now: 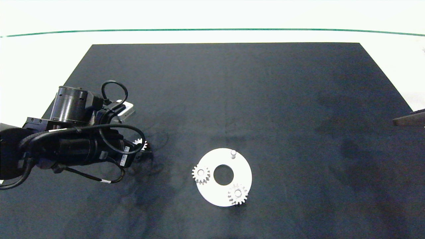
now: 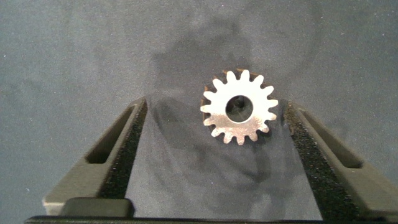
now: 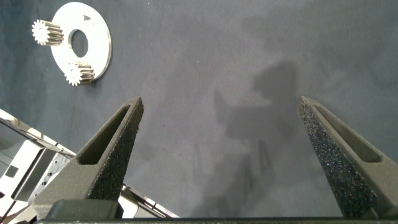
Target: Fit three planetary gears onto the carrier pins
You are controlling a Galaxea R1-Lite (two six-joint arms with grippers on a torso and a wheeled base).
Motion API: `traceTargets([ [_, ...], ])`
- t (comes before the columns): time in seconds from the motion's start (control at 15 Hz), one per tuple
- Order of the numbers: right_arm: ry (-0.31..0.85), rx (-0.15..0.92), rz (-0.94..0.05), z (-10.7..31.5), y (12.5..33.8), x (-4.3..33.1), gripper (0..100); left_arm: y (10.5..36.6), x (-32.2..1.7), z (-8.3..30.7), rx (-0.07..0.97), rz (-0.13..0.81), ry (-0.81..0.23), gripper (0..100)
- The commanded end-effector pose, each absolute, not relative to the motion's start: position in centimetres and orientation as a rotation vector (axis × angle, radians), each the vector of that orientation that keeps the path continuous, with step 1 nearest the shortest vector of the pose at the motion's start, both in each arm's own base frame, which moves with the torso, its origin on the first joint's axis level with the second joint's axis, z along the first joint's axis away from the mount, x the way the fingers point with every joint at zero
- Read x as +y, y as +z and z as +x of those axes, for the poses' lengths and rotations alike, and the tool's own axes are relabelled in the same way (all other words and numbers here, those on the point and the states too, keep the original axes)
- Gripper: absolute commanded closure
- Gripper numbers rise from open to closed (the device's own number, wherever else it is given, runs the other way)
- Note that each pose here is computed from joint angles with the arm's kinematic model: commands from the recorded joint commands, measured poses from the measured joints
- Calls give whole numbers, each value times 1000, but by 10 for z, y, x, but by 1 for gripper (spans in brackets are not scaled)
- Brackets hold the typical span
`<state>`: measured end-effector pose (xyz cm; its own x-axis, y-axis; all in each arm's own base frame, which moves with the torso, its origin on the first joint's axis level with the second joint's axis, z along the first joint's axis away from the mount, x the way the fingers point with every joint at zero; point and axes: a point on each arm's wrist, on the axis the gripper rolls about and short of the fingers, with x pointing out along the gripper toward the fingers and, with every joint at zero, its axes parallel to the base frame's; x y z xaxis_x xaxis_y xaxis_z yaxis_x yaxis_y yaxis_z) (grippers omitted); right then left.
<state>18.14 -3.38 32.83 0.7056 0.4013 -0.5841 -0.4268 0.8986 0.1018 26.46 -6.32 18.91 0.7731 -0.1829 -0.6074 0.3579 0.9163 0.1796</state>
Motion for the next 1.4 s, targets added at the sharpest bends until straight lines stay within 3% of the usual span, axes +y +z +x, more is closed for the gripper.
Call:
traceTargets([
  [0.07,466,644,-40,182,327,-34,0,187,-66,265,628,299,-303,19],
  [1.4,466,644,-40,182,327,-34,0,181,-69,269,635,303,-311,59],
])
